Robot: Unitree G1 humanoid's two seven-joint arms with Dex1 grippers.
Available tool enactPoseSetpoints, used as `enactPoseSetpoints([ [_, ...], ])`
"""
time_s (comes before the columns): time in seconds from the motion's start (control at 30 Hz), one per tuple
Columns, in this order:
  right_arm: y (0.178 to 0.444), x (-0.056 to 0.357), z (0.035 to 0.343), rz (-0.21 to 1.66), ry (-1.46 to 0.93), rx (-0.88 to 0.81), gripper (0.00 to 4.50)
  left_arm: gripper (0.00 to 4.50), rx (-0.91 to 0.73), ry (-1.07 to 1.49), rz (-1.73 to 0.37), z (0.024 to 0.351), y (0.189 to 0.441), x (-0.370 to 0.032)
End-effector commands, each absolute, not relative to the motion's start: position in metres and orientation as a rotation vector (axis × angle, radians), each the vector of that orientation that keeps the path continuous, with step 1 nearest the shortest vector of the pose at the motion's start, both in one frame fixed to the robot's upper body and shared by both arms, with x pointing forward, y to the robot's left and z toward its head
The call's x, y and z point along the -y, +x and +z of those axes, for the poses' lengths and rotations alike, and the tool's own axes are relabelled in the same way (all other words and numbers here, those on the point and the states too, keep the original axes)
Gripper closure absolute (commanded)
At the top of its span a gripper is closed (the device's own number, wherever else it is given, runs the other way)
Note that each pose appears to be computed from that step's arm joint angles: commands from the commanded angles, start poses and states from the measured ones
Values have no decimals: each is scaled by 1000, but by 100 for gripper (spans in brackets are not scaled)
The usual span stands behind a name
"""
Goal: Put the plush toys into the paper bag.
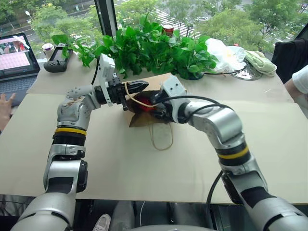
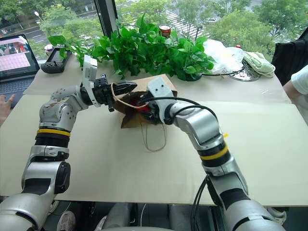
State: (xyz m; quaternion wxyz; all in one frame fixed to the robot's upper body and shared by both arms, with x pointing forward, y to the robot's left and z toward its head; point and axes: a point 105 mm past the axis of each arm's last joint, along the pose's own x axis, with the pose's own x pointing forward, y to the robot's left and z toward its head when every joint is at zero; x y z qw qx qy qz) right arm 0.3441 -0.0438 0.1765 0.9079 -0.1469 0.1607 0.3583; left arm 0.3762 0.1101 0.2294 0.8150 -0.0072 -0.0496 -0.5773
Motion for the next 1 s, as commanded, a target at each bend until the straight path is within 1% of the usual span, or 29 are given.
enactPoseSetpoints([
  [0.03,315,45,181,802,-301,-314,91,450,150,13,-1232,241,376,-111],
  [0.17,301,42,169,813,-277,-354,91,450,150,13,-1232,241,376,-110],
  [0.27,296,34,157,818,-242,-388,91,450,148,11,-1234,241,376,-110],
  [0.5,302,26,122,759,-229,-475,91,450,149,14,-1238,242,377,-108],
  [0.73,310,18,111,733,-177,-486,91,450,149,16,-1241,242,377,-108],
  [0.77,310,17,111,735,-173,-483,141,450,149,16,-1241,242,377,-108],
  [0.8,310,15,111,737,-166,-481,152,450,149,17,-1241,242,377,-108],
  [0.87,311,14,111,741,-162,-478,227,450,149,17,-1241,242,377,-108],
  [0.9,311,13,111,742,-161,-477,274,450,150,17,-1241,242,377,-108],
  [0.93,310,13,112,746,-161,-471,284,450,150,17,-1241,242,377,-108],
  [1.0,311,12,113,749,-157,-461,363,450,151,16,-1240,242,377,-109],
])
